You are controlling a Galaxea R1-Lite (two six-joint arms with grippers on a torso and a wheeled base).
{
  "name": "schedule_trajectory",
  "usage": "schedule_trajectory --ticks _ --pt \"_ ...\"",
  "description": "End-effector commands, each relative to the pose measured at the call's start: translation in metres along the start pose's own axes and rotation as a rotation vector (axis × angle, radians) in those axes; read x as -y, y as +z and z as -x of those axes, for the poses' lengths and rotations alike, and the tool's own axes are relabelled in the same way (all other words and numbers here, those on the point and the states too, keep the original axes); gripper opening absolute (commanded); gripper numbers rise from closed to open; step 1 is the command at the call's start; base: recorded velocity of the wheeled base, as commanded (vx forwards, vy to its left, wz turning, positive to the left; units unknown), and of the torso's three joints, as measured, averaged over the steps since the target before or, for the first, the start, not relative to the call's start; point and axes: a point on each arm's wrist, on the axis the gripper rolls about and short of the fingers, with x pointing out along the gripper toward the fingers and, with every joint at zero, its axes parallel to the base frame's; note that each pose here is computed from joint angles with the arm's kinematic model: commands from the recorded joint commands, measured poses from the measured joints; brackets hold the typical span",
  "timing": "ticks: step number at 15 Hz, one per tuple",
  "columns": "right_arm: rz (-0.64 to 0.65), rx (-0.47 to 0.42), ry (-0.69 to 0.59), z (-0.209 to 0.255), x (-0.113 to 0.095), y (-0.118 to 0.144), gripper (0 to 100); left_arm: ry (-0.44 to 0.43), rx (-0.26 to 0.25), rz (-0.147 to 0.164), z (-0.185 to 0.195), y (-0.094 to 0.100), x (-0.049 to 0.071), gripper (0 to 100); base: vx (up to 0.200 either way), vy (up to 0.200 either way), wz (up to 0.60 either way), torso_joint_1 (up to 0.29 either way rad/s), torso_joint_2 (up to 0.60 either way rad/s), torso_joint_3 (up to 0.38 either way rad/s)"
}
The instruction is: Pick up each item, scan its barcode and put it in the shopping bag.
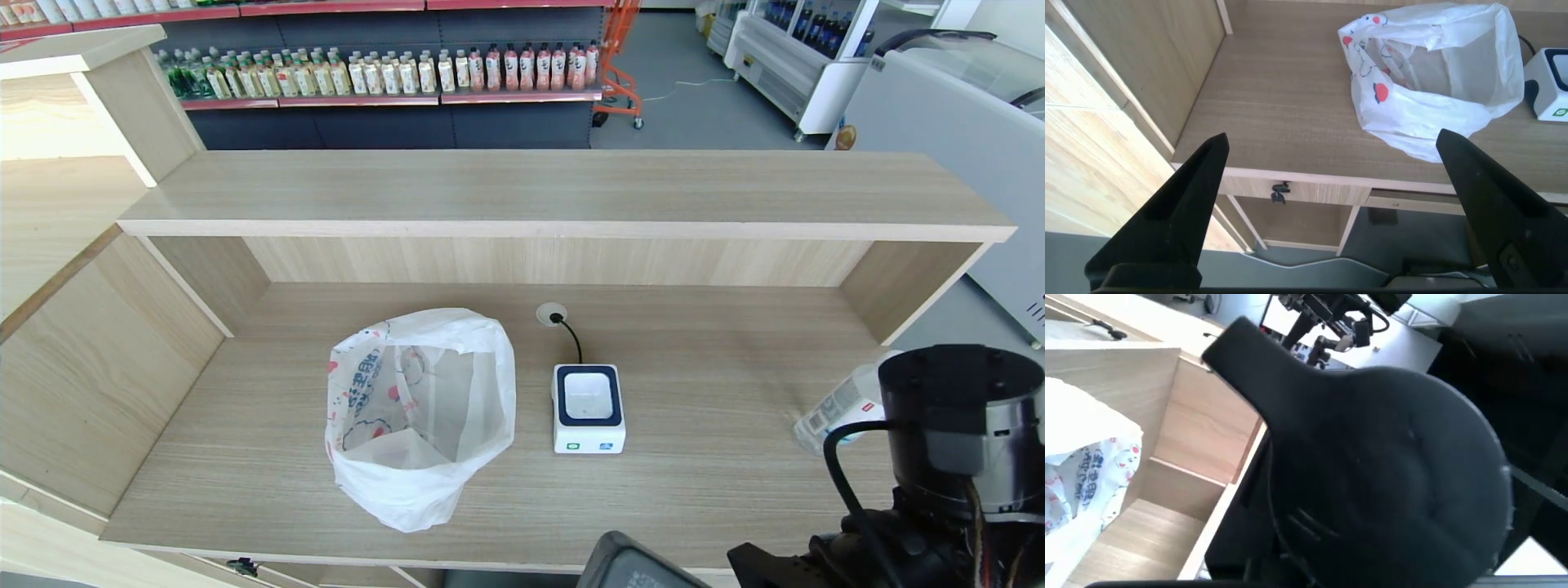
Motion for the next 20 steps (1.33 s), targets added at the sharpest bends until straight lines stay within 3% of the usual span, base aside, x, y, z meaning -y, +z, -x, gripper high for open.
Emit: schedule_trajectory --ticks 1,6,11,16,20 --pt "0.053 -0.033 0.003 0.01 0.01 0.0 0 0.0 0.001 0.0 0.0 0.0 0.0 100 0.0 0.0 0.0 0.0 0.0 0.0" --pt "0.071 -0.107 0.034 0.044 0.015 0.014 0 0.0 -0.001 0.0 0.0 0.0 0.0 100 0.0 0.0 0.0 0.0 0.0 0.0" --pt "-0.034 -0.042 0.031 0.058 0.027 0.043 0 0.0 0.001 0.0 0.0 0.0 0.0 100 0.0 0.0 0.0 0.0 0.0 0.0" --pt "-0.076 -0.032 0.041 0.06 0.028 0.049 0 0.0 0.001 0.0 0.0 0.0 0.0 100 0.0 0.0 0.0 0.0 0.0 0.0" --pt "-0.106 -0.111 0.119 0.074 0.023 0.051 0 0.0 -0.001 0.0 0.0 0.0 0.0 100 0.0 0.0 0.0 0.0 0.0 0.0"
